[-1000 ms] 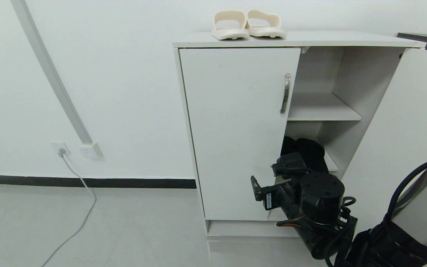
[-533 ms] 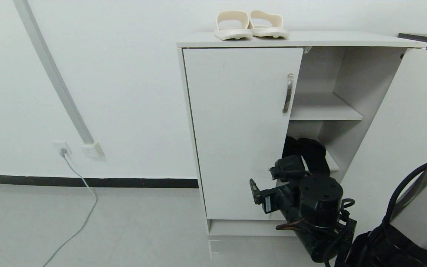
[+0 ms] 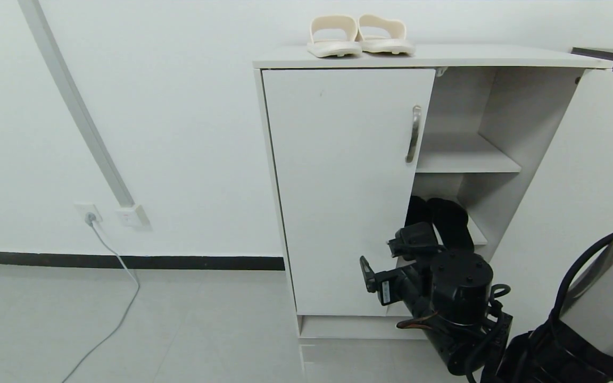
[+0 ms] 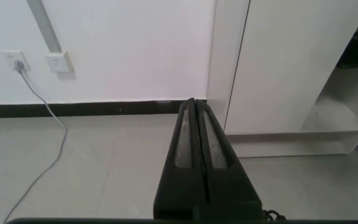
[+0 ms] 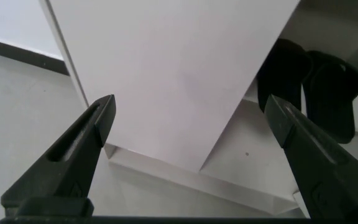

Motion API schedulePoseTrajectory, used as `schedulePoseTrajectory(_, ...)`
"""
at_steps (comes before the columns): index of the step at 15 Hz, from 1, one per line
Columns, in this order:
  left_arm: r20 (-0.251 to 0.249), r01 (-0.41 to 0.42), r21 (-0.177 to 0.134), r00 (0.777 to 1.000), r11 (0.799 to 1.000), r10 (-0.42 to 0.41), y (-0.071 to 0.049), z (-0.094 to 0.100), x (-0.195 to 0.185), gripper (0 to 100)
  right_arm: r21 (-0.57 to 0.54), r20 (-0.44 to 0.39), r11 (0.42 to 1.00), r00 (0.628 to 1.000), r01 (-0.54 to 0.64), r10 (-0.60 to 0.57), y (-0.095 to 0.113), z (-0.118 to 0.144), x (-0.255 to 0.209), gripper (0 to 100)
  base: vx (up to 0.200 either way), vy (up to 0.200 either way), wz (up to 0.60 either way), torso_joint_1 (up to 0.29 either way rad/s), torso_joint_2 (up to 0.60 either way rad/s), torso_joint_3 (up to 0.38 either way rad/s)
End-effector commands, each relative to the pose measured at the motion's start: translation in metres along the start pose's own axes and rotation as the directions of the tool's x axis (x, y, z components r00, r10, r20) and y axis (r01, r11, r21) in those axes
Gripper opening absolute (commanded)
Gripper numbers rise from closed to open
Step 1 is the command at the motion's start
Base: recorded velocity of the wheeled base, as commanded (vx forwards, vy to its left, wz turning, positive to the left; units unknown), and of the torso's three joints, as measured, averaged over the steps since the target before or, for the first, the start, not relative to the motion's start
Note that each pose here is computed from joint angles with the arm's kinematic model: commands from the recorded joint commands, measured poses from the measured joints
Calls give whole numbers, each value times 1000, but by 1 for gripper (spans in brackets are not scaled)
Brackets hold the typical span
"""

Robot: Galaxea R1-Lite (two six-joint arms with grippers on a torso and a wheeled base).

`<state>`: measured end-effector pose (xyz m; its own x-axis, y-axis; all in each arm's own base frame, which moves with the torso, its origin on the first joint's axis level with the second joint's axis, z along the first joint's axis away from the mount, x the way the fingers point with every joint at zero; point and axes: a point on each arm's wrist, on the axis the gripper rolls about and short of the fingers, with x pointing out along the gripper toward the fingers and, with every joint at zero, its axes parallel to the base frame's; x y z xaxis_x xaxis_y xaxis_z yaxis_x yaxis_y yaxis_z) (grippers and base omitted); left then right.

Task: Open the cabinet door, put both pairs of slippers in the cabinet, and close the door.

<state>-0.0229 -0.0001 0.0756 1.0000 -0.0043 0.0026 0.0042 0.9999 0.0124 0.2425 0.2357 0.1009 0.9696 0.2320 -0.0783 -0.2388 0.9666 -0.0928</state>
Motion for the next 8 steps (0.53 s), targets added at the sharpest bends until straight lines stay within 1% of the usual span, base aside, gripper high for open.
schedulePoseTrajectory(1,-1,0,0,1000,1000,0,0,0,0,0,-2,-3,1000,1000,-1,1,1,-1,0,100,0,0,0,0,0,0)
schedulePoseTrajectory(5,-1,0,0,1000,1000,0,0,0,0,0,0,0,1000,1000,-1,1,1,0,1,100,0,0,0,0,0,0)
schedulePoseTrajectory(6,-1,0,0,1000,1000,0,0,0,0,0,0,0,1000,1000,-1,1,1,0,1,100,0,0,0,2,-222,-227)
schedulePoseTrajectory(8,-1,-1,-2,1000,1000,1,0,0,0,0,-1,-2,1000,1000,-1,1,1,-1,0,100,0,0,0,10,-181,-325)
